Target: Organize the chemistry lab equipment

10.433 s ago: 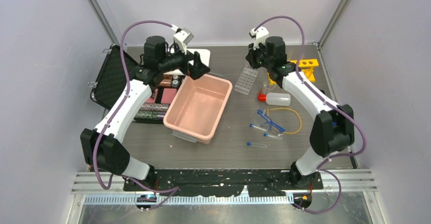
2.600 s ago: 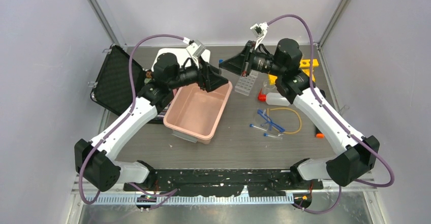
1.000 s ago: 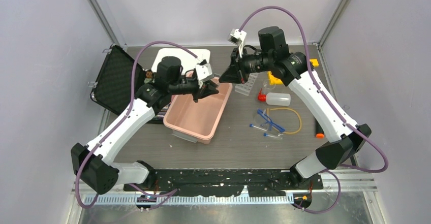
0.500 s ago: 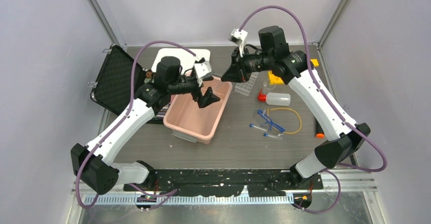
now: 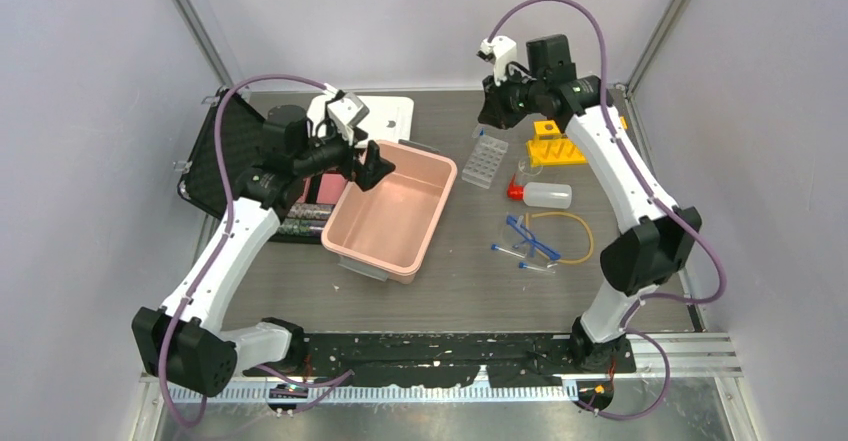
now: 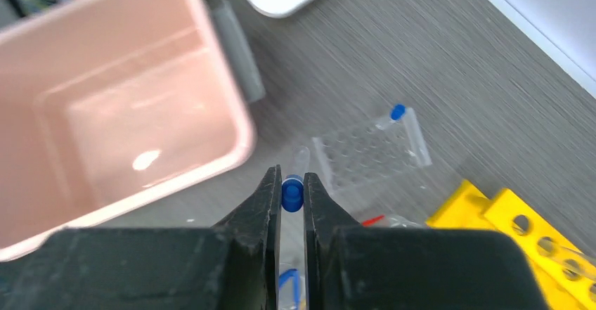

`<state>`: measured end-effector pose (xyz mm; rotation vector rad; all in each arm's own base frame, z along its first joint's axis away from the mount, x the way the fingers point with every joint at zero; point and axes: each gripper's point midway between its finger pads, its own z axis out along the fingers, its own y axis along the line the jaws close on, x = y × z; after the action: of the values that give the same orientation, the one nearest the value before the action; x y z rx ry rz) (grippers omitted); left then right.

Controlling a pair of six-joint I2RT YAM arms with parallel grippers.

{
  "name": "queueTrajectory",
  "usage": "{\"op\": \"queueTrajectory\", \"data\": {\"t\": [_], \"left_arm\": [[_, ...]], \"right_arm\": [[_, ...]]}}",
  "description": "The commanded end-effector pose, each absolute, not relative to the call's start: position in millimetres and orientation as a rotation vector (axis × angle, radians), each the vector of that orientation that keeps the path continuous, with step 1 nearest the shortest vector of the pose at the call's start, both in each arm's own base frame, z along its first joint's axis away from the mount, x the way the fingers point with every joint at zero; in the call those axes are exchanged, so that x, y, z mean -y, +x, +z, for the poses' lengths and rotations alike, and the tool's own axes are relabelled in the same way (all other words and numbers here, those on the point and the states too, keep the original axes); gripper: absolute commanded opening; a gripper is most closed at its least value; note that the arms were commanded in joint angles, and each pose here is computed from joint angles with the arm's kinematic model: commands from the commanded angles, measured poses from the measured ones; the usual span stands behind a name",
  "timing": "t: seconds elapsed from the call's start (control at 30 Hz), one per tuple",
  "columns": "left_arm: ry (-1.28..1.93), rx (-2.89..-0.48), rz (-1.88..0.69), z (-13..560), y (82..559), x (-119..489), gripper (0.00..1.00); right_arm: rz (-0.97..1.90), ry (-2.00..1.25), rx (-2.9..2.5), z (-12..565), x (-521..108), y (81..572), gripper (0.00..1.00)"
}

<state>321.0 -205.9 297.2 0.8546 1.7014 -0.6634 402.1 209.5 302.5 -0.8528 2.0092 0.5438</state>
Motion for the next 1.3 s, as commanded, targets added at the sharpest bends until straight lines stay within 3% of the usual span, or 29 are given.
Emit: {"op": "queueTrajectory", "data": {"t": [0.0, 0.53, 1.27], "left_arm": [[0.778, -1.674, -0.608, 315.1, 332.4, 192.0, 1.0], [0.753, -1.7, -0.593, 317.1, 349.1, 191.5, 0.99], [0.73, -1.732, -0.63, 312.8, 359.5, 197.3, 1.0]], "right_arm": [[0.277, -0.907, -2.009, 277.2, -188.2, 449.7, 0.05], [0.264, -0.965, -2.056, 168.3, -203.9, 505.2, 0.05], [0.33, -1.017, -2.126, 124.3, -207.6, 489.6, 0.05]]}}
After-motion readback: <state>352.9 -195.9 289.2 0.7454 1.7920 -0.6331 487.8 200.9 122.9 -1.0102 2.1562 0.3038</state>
